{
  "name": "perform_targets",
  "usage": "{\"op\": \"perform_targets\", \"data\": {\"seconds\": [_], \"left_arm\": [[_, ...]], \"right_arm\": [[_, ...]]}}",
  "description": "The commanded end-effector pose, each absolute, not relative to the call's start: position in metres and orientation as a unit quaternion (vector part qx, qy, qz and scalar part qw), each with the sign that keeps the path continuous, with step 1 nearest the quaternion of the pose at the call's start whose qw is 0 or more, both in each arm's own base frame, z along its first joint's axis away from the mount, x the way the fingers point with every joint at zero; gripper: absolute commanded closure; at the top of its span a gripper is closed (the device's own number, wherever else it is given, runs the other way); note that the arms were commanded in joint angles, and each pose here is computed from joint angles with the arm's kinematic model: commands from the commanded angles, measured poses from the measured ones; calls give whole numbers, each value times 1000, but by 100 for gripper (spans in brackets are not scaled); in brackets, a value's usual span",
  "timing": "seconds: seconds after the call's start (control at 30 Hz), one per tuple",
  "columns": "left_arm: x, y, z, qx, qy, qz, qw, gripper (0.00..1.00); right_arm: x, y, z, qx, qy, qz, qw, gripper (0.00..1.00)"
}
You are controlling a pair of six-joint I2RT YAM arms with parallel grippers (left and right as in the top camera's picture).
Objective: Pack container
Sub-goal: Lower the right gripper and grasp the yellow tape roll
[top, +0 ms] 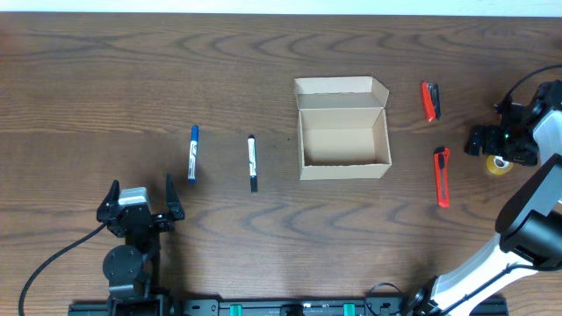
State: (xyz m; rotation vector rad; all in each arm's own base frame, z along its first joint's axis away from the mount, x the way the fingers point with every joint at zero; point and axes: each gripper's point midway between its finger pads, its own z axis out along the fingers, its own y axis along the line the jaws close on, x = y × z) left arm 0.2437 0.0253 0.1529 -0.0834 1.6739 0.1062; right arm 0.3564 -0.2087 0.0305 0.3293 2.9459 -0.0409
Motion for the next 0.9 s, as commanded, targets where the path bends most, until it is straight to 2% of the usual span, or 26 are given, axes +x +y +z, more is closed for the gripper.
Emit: {"op": "perform_targets", "data": {"seconds": [0.0, 0.87], "left_arm": [[242, 27, 135, -41, 761, 48, 646, 5], [242, 27, 135, -41, 761, 48, 646, 5]], "right_arm": [[361, -205, 29, 114, 989, -9, 92, 1], [343, -201, 7, 120, 990, -15, 66, 1]]}}
